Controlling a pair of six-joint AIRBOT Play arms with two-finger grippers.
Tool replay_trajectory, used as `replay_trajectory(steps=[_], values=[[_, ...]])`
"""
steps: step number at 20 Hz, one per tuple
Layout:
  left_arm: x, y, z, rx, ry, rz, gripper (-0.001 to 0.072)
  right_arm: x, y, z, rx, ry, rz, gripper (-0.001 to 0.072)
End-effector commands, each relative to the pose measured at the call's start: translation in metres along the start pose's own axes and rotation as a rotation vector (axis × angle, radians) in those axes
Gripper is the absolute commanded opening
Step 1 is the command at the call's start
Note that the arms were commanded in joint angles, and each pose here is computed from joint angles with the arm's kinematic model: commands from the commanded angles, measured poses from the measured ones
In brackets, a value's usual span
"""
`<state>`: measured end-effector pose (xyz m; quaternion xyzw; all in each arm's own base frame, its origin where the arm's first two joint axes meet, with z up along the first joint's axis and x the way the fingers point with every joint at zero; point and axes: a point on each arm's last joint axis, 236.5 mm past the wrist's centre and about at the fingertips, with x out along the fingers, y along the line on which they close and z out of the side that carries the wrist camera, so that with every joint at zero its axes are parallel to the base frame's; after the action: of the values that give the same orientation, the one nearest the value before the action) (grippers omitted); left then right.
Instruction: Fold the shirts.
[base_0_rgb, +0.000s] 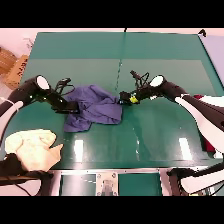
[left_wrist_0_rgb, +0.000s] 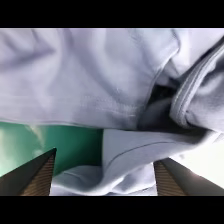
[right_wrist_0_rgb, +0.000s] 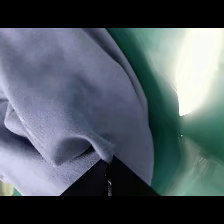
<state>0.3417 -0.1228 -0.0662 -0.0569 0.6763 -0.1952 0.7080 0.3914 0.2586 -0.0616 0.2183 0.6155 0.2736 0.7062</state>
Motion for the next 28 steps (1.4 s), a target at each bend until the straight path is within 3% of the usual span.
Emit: replay_trajectory(steps=[1, 4, 8, 16, 18, 23, 24, 25, 26, 28], values=[[-0.023, 0.009, 0.017, 0.068, -0.027, 0.072, 0.0683, -0.015, -0.019, 0.004, -0.002, 0.024, -0.007, 0.0012], [-0.048, 0.021, 0.033, 0.086, -0.059, 0.154, 0.0683, -0.055, -0.072, -0.001, 0.064, 0.054, -0.107, 0.0011], [-0.039, 0.026, 0.046, 0.026, -0.098, 0.16, 0.0682, -0.103, -0.129, -0.012, 0.178, 0.015, -0.168, 0.0011], [0.037, -0.026, 0.089, -0.174, -0.157, -0.212, 0.0681, -0.103, -0.149, -0.028, 0.191, 0.035, -0.163, 0.0012], [0.041, -0.03, 0.103, -0.199, -0.205, -0.255, 0.0603, -0.103, -0.148, -0.024, 0.196, 0.016, -0.154, 0.0012], [0.056, -0.038, 0.11, -0.231, -0.211, -0.331, 0.0599, -0.102, -0.143, -0.011, 0.21, -0.035, -0.129, 0.0012], [0.059, -0.038, 0.107, -0.226, -0.197, -0.33, 0.0414, -0.102, -0.143, -0.011, 0.211, -0.035, -0.129, 0.0012], [0.059, -0.038, 0.106, -0.196, -0.198, -0.329, 0.0147, -0.102, -0.143, -0.011, 0.211, -0.035, -0.129, 0.0012], [0.056, -0.041, 0.108, -0.173, -0.207, -0.335, 0.0021, -0.102, -0.143, -0.011, 0.21, -0.036, -0.129, 0.0012], [0.042, -0.047, 0.115, -0.14, -0.225, -0.341, 0.0019, -0.106, -0.14, -0.007, 0.2, -0.041, -0.126, 0.0012]])
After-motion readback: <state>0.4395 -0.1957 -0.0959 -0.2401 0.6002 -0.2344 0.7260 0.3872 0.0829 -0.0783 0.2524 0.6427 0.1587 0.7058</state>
